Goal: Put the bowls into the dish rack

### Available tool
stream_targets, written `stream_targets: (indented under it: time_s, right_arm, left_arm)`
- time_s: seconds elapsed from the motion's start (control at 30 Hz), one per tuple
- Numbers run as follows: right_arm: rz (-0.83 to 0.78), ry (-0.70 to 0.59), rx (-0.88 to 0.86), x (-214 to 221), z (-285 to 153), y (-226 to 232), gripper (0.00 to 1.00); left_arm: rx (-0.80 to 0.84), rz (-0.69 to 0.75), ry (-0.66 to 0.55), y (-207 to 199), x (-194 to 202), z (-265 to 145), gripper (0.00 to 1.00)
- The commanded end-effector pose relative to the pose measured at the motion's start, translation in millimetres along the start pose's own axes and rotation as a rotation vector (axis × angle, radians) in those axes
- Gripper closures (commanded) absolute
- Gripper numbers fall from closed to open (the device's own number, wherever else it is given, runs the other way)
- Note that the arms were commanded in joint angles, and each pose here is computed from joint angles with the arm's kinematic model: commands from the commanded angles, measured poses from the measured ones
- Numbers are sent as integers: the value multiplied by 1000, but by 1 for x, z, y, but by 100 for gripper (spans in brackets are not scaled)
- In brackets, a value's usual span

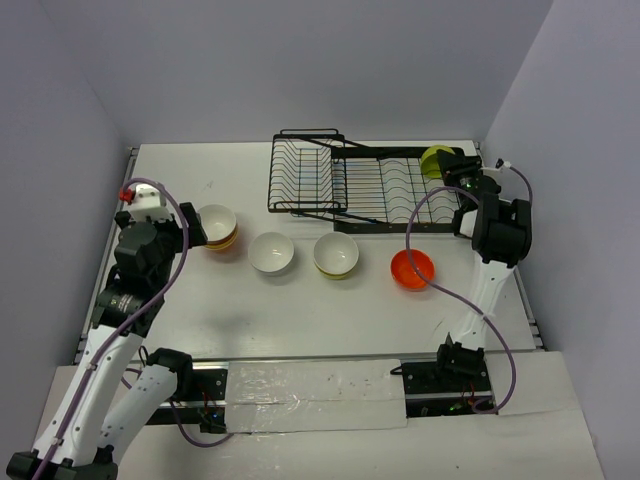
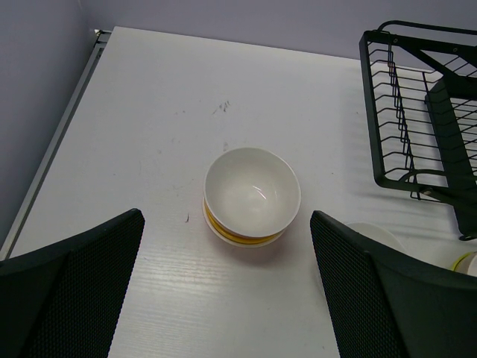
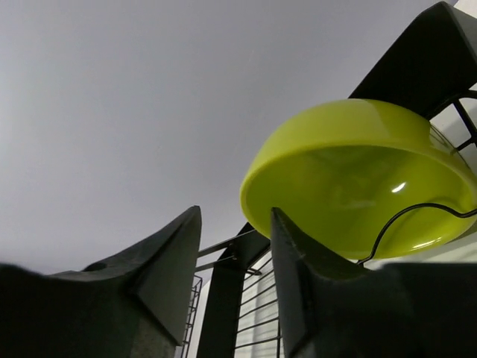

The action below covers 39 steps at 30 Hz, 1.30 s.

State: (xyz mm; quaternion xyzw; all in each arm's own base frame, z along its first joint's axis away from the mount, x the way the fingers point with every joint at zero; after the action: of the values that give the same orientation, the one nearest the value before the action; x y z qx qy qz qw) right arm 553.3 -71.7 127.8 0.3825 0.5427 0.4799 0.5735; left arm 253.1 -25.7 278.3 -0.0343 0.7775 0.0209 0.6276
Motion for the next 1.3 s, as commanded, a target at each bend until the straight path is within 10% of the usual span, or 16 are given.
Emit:
stream_targets:
  time_s: [0.0, 0.7, 1.27]
  right_arm:
    - [-90, -27, -64, -10, 3, 39, 48]
    - [-387, 84, 213, -6, -40, 75, 26]
    - [-877, 490, 723, 109, -204, 130, 27]
  left_arm:
    - [10, -1, -46, 0, -17, -6, 1]
    - [-25, -39, -78, 7, -20, -13, 1]
    - [-255, -149, -181, 40, 8, -11, 1]
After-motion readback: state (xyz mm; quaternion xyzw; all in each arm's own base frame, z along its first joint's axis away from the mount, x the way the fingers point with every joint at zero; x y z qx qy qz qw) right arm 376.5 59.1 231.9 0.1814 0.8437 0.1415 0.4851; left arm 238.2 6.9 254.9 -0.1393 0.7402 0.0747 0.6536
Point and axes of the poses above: each gripper's point midway between its finger pads, its own z axis out along the fingers, its own y axis along the line the jaws close on, x = y × z, the point moved 3 cm from there along -z, back along the fingers, and after that the axes turned 5 degrees about z, right-handed, at the moved point
